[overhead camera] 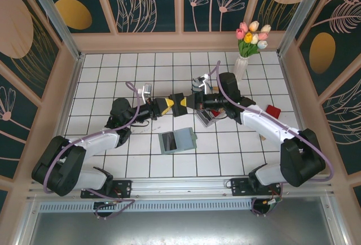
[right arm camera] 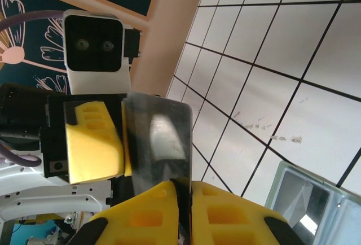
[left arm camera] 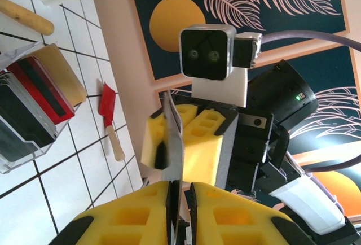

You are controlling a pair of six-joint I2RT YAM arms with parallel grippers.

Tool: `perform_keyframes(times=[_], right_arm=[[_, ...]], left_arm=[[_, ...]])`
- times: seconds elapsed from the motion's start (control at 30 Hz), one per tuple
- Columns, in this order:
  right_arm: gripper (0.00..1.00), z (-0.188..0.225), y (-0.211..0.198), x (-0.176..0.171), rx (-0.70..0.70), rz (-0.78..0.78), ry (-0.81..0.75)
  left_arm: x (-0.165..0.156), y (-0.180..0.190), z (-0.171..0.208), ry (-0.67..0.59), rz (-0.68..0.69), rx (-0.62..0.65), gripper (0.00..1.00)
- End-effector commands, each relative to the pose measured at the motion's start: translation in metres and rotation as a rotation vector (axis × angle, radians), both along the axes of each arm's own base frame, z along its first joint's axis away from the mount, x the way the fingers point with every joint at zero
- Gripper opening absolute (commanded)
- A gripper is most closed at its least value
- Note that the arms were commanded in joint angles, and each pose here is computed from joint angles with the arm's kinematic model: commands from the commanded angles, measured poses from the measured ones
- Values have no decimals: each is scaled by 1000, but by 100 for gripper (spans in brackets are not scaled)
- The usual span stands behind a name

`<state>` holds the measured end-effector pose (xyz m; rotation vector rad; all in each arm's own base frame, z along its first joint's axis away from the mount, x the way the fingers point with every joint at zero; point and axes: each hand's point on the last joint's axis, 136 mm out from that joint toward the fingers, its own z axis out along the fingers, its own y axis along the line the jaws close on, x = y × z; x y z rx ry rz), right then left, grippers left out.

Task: Put the credit cards into the card holder
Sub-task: Pick up several credit cards from the storage box.

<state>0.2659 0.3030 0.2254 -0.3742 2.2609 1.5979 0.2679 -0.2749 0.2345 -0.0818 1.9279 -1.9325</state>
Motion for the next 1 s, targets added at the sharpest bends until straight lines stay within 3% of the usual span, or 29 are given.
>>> perform_keyframes(times=[0.0,0.7,0.97], right_arm=[[12,-15,-8,7,-66,-63,25],[14,-28,-20,12,-87,-117,68],[11,-23,-26,14,-81,-129,56]], left_arm=[[-12,-3,30,-122,-51,-59,18],[-11,-2,28,-120,-44,-57,17],[-5,-1,15,-89,-9,-18,3]])
